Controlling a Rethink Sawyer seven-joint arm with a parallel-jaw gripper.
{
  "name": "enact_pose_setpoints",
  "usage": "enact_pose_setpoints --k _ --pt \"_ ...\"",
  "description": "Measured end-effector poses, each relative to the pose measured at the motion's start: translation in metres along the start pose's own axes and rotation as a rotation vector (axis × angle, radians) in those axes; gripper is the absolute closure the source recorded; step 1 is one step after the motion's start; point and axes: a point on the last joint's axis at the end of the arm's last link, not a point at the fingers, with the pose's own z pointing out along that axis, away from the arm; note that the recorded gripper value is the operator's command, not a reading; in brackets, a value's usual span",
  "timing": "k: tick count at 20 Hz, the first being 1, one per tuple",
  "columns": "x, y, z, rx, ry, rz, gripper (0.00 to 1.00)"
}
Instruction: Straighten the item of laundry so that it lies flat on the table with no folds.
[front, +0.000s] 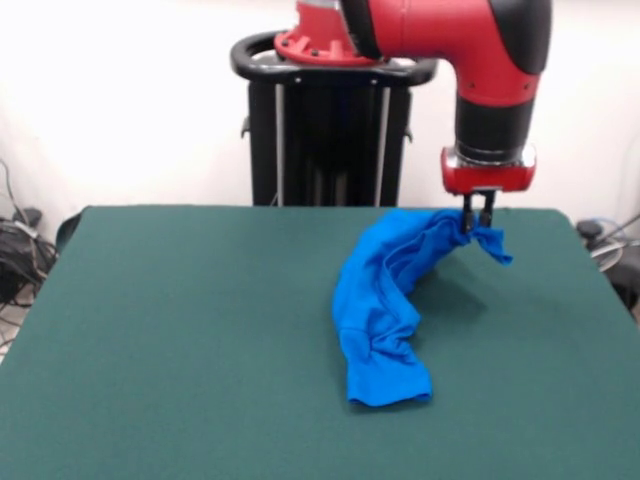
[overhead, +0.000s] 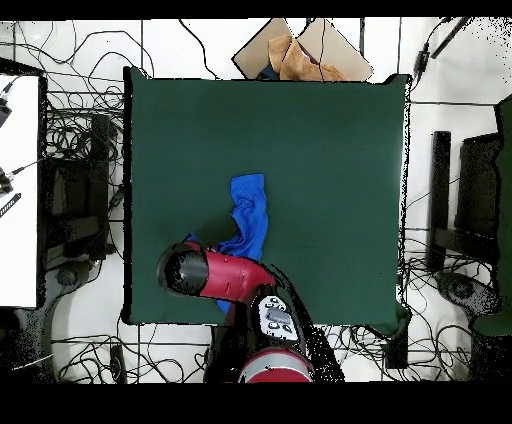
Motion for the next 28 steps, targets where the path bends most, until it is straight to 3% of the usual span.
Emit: enact_pose_setpoints --k 19,24,28 --pt "-0.006 0.033 0.002 -0.026 -0.048 -0.019 1.00" --pt "0.001 0.056 0.004 -0.020 -0.062 -0.026 1.00" --pt "0.003 0.075 0.006 -0.025 -0.073 0.017 1.00"
